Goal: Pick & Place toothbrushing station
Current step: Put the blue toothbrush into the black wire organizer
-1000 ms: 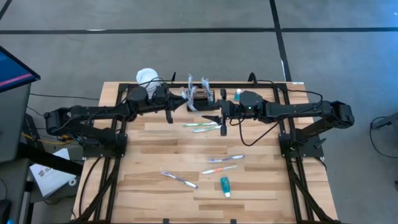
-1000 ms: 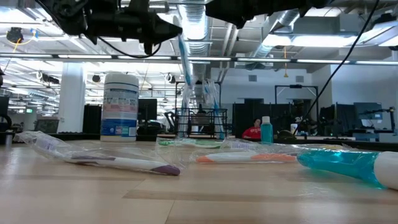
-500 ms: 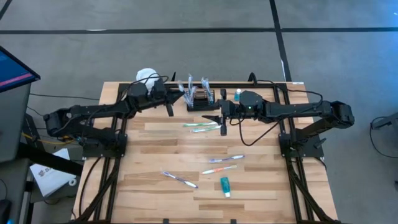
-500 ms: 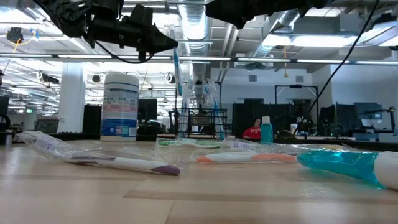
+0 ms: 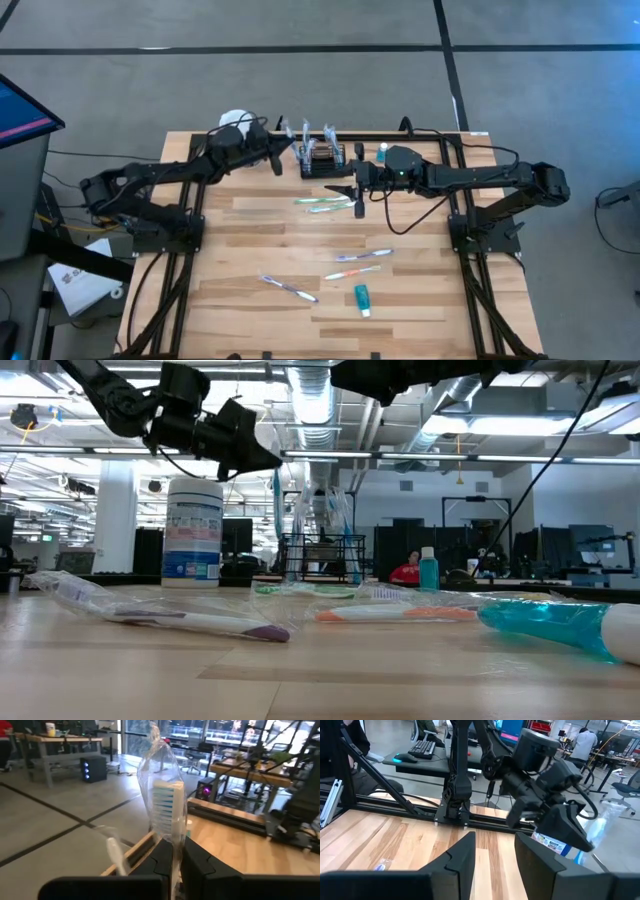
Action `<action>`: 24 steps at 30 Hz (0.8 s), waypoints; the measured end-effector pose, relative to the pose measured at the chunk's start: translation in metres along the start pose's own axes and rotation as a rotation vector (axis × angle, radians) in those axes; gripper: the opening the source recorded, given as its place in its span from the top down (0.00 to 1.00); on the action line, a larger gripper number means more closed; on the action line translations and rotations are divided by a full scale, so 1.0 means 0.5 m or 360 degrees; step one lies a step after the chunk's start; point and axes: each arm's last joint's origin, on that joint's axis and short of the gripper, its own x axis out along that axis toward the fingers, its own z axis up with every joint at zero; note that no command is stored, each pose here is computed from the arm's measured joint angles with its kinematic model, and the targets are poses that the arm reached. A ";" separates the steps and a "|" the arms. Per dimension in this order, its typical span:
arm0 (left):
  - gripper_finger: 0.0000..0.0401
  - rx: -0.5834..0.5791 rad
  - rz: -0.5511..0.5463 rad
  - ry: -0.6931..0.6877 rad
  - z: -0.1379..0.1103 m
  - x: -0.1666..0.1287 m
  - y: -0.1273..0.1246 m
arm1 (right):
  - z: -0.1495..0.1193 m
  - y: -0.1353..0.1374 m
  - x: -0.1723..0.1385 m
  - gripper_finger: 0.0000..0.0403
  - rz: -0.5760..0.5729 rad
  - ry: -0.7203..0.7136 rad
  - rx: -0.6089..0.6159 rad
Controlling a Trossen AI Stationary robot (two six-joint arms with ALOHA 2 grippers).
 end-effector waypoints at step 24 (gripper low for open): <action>0.98 0.0020 -0.0045 -0.0076 0.006 0.038 0.011 | -0.006 0.000 0.000 0.69 0.0007 0.0045 -0.0015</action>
